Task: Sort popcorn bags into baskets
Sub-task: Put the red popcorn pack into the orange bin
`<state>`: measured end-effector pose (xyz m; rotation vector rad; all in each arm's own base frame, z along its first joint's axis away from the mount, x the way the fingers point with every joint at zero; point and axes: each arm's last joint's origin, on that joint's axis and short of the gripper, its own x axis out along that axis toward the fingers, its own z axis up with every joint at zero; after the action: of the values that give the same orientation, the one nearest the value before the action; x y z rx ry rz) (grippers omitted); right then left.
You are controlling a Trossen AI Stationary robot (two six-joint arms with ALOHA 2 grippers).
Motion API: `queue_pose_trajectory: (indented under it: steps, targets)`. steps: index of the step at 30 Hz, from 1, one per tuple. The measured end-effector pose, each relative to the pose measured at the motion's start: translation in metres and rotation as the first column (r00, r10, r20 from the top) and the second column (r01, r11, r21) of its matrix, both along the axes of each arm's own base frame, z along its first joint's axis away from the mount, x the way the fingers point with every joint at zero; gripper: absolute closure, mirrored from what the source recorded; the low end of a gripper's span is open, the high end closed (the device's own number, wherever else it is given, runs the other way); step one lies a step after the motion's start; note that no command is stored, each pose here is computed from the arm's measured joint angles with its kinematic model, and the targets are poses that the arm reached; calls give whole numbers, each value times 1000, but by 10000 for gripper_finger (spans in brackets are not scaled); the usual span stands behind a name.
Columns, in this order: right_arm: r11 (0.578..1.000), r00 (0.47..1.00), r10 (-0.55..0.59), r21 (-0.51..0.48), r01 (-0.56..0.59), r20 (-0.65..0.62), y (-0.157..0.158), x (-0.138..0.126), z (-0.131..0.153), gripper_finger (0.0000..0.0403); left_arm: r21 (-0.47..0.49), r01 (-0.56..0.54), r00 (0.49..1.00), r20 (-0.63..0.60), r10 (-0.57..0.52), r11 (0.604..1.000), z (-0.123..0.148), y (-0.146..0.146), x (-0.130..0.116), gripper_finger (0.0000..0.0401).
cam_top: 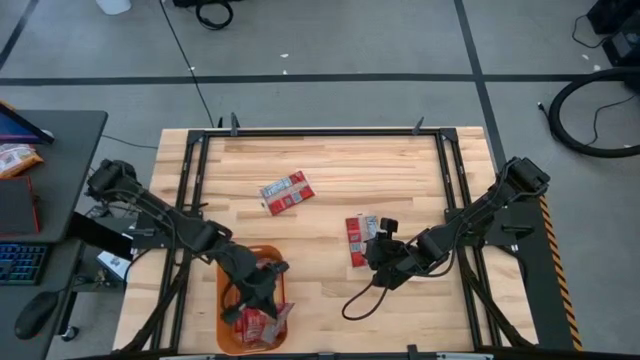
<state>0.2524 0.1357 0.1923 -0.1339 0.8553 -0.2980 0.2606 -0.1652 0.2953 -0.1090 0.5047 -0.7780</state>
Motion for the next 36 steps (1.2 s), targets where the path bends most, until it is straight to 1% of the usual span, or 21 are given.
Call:
queue_pose_trajectory:
  steps: [2, 4, 5, 9, 12, 15, 16, 23, 25, 29, 31, 34, 36]
  targets:
    - [1000, 1000, 0, 1, 0, 2, 0, 0, 0, 225, -33, -12, 1000, 20, 12, 999, -14, 6, -8, 400]
    - [1000, 1000, 0, 3, 0, 4, -1, 1, 0, 225, -81, -18, 997, 79, 24, 997, -17, 13, -17, 400]
    - [1000, 1000, -1, 5, 1, 7, -1, 2, 0, 225, -97, -28, 996, 79, 36, 995, -20, 18, -24, 400]
    - [1000, 1000, 4, 8, -4, 17, 0, 3, 1, 225, -86, -81, 997, -9, 81, 993, -45, 32, -42, 400]
    - [1000, 1000, 10, 7, -10, 24, 0, 4, 2, 225, -100, -90, 996, 2, 91, 991, -49, 41, -53, 400]
    - [1000, 999, 9, 11, -9, 32, -1, 5, 2, 225, -84, -109, 994, -42, 106, 990, -58, 46, -61, 398]
    - [1000, 999, 10, 9, -11, 31, -1, 5, 2, 225, -80, -119, 992, -56, 114, 990, -59, 48, -63, 397]
    - [1000, 999, 21, 5, -21, 37, -1, 6, 3, 225, -125, -185, 983, -8, 185, 975, -49, 50, -63, 395]
    - [1000, 999, 23, 6, -24, 41, 0, 6, 3, 225, -128, -208, 978, -31, 206, 970, -50, 50, -63, 394]
    - [1000, 999, 27, 4, -27, 40, 0, 6, 3, 225, -75, -238, 970, -77, 232, 968, -59, 50, -61, 395]
    - [1000, 999, 28, 2, -28, 40, -1, 6, 3, 225, -20, -243, 966, -93, 240, 970, -62, 50, -59, 396]
    - [1000, 999, 28, 2, -28, 40, -1, 6, 3, 225, 38, -233, 964, -123, 236, 972, -57, 45, -51, 397]
    - [1000, 999, 28, 2, -28, 40, -1, 6, 3, 225, 108, -214, 960, -159, 229, 971, -54, 41, -46, 397]
